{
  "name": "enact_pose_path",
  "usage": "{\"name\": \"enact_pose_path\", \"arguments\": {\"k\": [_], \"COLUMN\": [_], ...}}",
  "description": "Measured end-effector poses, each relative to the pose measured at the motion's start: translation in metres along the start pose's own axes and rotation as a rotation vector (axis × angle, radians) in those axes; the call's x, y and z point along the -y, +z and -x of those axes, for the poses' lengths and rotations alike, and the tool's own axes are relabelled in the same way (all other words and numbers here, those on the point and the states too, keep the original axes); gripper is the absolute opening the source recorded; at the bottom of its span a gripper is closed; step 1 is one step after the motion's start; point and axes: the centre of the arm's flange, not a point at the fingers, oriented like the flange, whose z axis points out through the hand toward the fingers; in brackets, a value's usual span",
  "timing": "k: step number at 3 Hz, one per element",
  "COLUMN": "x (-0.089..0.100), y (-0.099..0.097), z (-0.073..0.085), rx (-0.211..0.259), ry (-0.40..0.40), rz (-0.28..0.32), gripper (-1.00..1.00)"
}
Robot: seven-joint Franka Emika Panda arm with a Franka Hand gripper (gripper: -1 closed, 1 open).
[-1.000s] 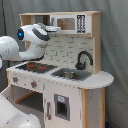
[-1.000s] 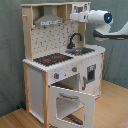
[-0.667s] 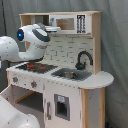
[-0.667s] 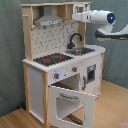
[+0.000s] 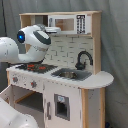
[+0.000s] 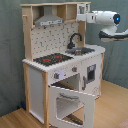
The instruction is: Play with the kitchen
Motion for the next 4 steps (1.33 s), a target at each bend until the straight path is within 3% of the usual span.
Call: {"name": "enact_pose_path", "arguments": {"k": [1,2,4], "x": [0.005,0.005,-0.021], "y": [-0.005,-0.005,-0.041], "z": [0.003,0.003,-0.078], "rx": [-0.008,-0.008,-0.075], "ry": [0.004,0.004,0.009], "rz": [0.010,0.010,-0.013], "gripper": [-1.00,1.00,1.00]}}
